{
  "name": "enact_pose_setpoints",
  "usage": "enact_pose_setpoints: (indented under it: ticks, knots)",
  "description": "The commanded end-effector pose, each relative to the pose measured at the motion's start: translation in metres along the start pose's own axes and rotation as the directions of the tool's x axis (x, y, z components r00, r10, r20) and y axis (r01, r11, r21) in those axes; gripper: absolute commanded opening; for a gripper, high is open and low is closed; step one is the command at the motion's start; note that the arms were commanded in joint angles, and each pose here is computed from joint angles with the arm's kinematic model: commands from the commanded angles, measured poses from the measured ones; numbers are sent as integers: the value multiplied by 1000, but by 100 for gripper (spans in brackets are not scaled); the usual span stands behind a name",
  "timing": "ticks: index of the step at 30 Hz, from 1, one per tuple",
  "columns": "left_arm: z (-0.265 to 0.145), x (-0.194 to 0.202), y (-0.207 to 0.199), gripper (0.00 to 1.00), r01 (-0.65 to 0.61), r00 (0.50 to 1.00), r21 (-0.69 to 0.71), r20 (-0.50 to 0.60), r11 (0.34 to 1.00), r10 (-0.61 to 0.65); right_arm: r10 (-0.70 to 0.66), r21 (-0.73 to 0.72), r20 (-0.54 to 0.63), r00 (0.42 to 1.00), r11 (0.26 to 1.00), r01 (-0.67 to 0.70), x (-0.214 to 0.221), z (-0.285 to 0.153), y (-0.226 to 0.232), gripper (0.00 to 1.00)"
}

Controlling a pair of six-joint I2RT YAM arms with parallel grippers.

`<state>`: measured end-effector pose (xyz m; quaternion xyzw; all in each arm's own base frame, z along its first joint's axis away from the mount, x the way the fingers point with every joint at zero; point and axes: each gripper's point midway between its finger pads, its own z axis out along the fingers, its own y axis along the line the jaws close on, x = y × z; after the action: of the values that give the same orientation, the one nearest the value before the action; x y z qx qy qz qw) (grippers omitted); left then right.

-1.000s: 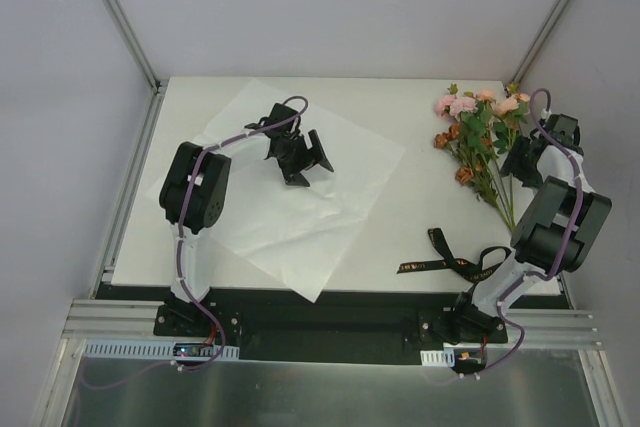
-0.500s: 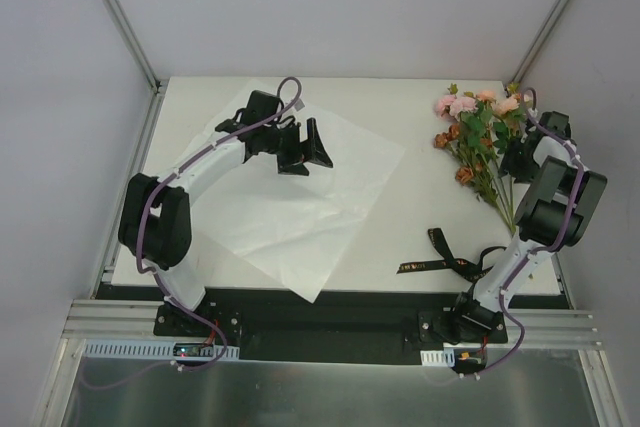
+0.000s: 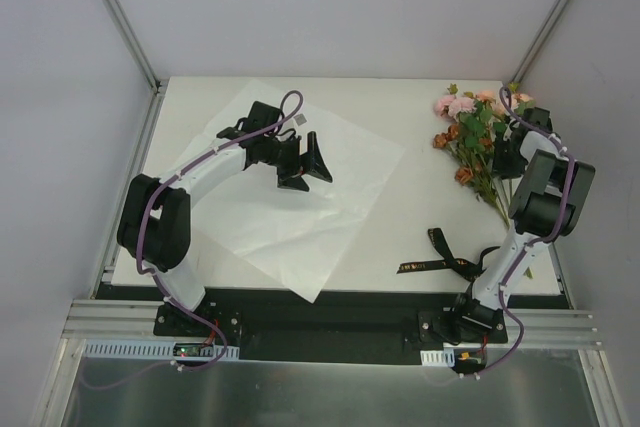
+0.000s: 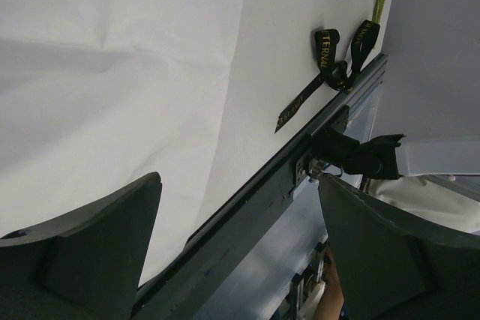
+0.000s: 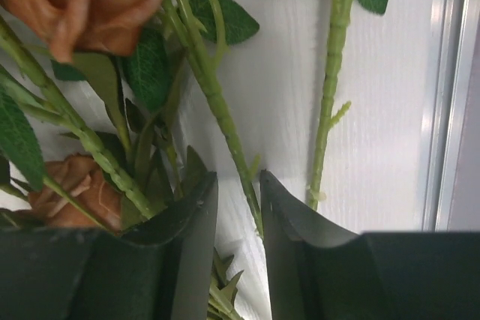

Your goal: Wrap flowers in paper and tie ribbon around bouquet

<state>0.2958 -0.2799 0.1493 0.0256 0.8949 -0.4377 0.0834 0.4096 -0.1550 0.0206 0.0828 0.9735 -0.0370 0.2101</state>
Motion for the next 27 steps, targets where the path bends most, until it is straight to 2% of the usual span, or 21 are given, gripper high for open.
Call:
enact_pose_setpoints:
  ticks: [1, 6, 10, 13, 17, 24, 27]
  knots:
    - [-11, -1, -25, 86, -47, 999, 55, 18, 997, 46, -59, -4, -40, 997, 998, 59, 6, 11, 1, 32]
    - [-10, 0, -27, 85, -37, 999, 62, 8, 997, 37, -89, -13, -25, 996, 996, 88, -1, 9, 1, 21]
    - [-10, -1, -28, 85, -36, 999, 66, 8, 997, 36, -100, -18, -6, 995, 995, 100, -11, 1, 1, 5]
    - [-11, -2, -30, 84, -38, 999, 71, 8, 997, 37, -107, 17, 41, 993, 994, 106, -25, -14, -4, 0]
    - [-14, -1, -33, 84, -40, 999, 75, 13, 996, 39, -104, 113, 86, 991, 989, 95, -41, -43, -21, 0]
    - [-22, 0, -37, 84, -57, 997, 70, 45, 996, 54, -109, 222, 230, 967, 973, 57, -72, -105, -36, 0]
    - [-36, -4, -28, 83, -24, 994, 30, 106, 999, 21, -95, 249, 268, 959, 968, 26, -80, -135, -40, 0]
